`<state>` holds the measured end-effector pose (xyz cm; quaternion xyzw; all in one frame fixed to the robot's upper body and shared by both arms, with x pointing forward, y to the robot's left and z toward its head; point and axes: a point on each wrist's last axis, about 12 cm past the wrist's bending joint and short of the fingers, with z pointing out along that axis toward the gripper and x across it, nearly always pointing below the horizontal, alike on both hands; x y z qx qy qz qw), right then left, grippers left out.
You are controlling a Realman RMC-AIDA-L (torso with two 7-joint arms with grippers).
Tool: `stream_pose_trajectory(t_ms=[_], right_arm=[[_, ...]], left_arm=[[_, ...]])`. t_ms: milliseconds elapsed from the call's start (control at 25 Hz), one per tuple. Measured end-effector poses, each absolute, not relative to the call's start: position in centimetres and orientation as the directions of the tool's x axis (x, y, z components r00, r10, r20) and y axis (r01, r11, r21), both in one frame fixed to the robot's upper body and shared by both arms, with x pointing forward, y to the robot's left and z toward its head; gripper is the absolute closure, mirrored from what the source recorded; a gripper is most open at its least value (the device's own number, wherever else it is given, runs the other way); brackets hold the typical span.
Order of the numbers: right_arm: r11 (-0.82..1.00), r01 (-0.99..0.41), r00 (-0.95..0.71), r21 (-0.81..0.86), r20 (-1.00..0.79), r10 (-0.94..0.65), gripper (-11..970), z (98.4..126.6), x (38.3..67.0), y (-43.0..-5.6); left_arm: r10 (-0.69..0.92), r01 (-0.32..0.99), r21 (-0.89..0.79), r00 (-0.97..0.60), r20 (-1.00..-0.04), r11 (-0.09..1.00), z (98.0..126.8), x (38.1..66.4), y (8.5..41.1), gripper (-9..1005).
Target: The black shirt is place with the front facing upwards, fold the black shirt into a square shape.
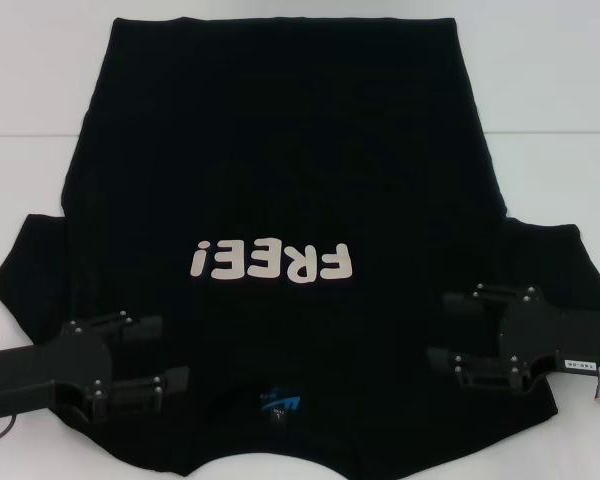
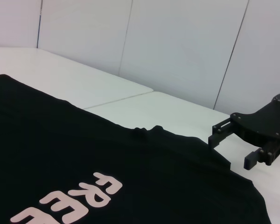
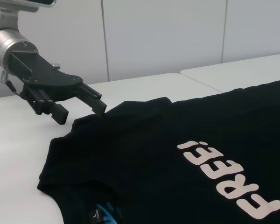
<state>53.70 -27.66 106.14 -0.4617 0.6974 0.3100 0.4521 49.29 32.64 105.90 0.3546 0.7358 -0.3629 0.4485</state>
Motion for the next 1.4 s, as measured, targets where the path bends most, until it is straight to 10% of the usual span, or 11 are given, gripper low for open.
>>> stream_pose_trajectory(t_ms=[720, 1400], right_arm=[[0.378, -0.926, -0.164, 0.017, -0.918, -0.362, 199, 106.1, 53.7, -27.6], [0.372, -0.928, -0.166, 0.024, -0.920, -0.354, 199, 106.1, 53.6, -27.2]], left_arm=[[0.162, 0.818, -0.244, -0.375, -0.913, 0.521, 106.0, 49.5, 33.0, 182], [-0.422, 0.047, -0.750, -0.803, -0.421, 0.660, 109.7, 53.0, 40.6, 182]])
